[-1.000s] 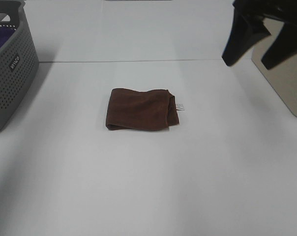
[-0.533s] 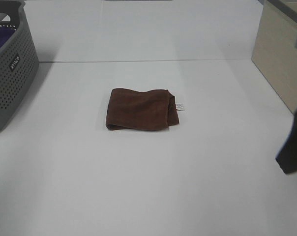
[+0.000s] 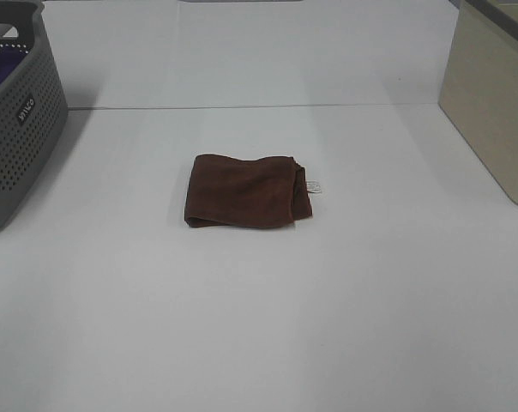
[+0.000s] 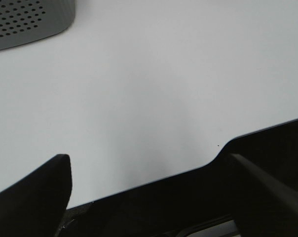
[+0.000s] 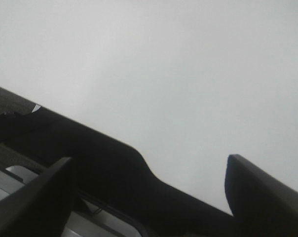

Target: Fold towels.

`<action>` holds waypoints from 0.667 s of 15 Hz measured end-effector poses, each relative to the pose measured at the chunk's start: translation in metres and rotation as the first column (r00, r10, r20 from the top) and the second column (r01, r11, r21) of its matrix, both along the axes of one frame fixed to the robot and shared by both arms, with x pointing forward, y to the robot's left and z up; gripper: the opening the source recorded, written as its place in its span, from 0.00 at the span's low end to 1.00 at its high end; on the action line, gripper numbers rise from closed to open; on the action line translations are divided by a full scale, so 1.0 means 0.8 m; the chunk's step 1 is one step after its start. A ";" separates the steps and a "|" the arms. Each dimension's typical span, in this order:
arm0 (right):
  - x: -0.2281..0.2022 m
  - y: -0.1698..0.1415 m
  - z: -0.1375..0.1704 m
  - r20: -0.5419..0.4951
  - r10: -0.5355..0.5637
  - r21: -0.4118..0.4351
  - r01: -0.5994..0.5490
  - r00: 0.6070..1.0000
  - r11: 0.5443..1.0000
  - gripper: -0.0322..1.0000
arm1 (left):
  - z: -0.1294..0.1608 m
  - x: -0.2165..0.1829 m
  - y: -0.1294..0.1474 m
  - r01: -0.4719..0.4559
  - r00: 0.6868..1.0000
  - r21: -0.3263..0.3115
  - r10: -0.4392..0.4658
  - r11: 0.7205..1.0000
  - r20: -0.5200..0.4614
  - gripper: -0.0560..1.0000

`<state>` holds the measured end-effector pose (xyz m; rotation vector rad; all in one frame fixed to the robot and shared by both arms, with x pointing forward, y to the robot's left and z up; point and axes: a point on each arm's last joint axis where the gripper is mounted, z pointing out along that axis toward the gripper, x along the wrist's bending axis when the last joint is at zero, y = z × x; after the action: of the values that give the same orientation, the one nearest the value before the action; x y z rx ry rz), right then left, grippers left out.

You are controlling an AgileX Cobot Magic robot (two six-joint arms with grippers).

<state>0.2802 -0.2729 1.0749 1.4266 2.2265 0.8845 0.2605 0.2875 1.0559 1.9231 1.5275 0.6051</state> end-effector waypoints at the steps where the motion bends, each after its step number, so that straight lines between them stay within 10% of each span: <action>1: -0.010 -0.002 0.002 0.047 0.006 0.005 -0.007 0.999 1.000 0.79 | -0.002 0.002 -0.001 0.011 1.000 -0.004 -0.011 1.000 0.011 0.81; 10: -0.016 -0.005 -0.027 0.133 -0.013 0.028 0.010 0.991 1.000 0.78 | -0.003 0.011 -0.010 0.132 0.985 0.013 -0.132 0.991 0.109 0.81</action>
<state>0.2670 -0.2770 1.0533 1.3499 2.1138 0.9800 0.2693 0.2791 1.0531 1.9445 1.3205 0.6455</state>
